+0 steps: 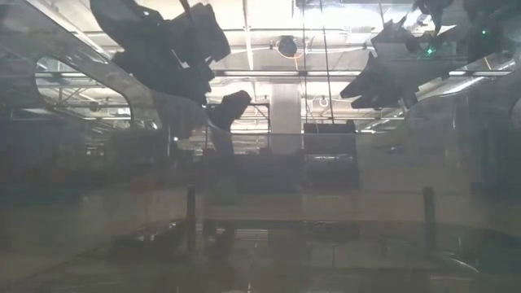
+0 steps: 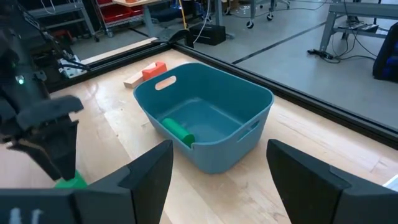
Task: Sort & place blocks by color
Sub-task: Put the right green block into the blue bin, then put the top left blue block into the black bin
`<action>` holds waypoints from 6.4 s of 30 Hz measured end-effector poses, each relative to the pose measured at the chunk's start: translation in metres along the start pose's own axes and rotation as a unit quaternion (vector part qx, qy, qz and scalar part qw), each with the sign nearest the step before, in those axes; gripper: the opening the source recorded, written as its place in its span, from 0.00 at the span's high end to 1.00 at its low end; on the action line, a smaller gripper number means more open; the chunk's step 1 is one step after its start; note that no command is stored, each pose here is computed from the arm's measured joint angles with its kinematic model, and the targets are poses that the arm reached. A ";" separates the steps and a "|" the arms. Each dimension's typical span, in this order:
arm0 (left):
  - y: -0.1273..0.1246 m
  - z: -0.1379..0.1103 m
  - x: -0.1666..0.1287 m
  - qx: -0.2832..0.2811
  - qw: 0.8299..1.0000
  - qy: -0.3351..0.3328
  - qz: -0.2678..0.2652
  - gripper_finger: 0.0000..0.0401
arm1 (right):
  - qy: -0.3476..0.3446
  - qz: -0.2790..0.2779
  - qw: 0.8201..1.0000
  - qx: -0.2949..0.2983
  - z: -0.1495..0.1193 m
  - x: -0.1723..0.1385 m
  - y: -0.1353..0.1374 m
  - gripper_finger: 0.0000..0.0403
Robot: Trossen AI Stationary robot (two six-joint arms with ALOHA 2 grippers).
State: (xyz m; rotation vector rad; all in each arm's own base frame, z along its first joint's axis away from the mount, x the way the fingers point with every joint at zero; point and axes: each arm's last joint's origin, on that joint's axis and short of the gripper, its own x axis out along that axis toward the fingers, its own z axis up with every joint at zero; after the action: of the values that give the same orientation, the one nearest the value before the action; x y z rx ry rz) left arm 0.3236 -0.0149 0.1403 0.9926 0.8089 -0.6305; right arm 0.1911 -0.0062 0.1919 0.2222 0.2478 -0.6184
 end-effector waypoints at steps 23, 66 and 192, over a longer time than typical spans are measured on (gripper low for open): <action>0.012 -0.003 0.014 -0.066 0.997 0.017 -0.030 0.44 | 0.000 0.000 1.000 0.000 0.000 0.000 0.000 0.38; 0.078 -0.013 -0.079 -0.521 0.760 -0.018 0.389 0.66 | 0.000 0.000 1.000 0.000 0.000 0.000 0.000 0.38; -0.118 0.001 -0.086 -0.910 0.348 0.195 0.114 0.35 | 0.000 0.000 1.000 0.000 0.000 0.000 0.000 0.38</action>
State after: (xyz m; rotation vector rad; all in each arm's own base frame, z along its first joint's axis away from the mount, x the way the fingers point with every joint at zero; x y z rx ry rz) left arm 0.1844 -0.0568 0.1557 -0.9836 1.1145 0.9407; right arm 0.1910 -0.0063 0.1917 0.2225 0.2483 -0.6186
